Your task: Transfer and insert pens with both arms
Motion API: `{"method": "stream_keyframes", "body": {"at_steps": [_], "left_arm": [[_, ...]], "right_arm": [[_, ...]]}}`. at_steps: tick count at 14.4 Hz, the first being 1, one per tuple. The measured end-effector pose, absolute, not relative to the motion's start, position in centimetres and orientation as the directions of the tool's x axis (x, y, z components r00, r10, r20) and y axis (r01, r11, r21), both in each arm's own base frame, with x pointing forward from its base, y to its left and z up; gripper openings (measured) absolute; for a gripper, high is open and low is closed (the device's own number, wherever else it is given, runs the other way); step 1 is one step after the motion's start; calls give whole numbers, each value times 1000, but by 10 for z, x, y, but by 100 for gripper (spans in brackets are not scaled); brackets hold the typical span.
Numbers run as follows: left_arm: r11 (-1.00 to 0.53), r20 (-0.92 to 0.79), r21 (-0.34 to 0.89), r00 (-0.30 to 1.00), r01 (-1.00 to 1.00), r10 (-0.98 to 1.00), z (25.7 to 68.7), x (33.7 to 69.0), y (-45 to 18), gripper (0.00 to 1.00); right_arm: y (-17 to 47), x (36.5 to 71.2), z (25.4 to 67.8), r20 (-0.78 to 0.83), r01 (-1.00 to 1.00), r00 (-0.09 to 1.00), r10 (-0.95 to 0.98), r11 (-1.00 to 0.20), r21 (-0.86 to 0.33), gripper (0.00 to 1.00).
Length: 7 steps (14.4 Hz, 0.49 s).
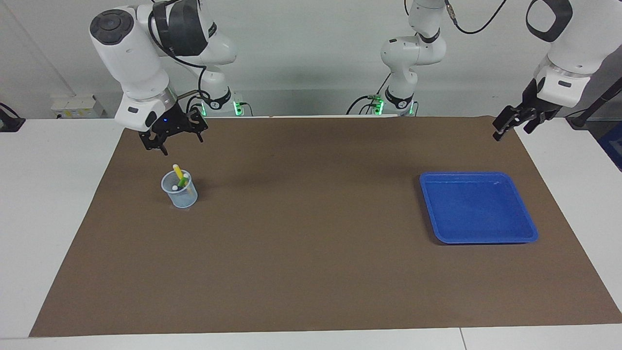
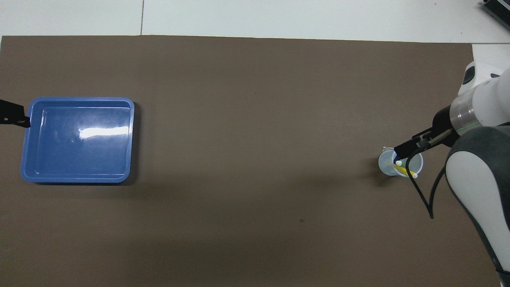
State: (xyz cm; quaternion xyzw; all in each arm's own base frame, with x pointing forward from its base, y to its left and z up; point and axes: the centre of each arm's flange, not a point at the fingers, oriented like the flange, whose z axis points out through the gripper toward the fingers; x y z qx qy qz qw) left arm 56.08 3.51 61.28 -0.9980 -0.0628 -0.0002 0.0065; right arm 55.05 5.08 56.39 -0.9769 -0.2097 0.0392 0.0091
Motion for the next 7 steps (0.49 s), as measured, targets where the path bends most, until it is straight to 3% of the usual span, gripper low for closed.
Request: {"method": "stream_keyframes", "body": {"at_steps": [7], "left_arm": [[-1000,-3,-13,1000,-11,-11,610,562,33,100]], "right_arm": [[38,554,569,-50,360,931,361,-933,-25,100]]}}
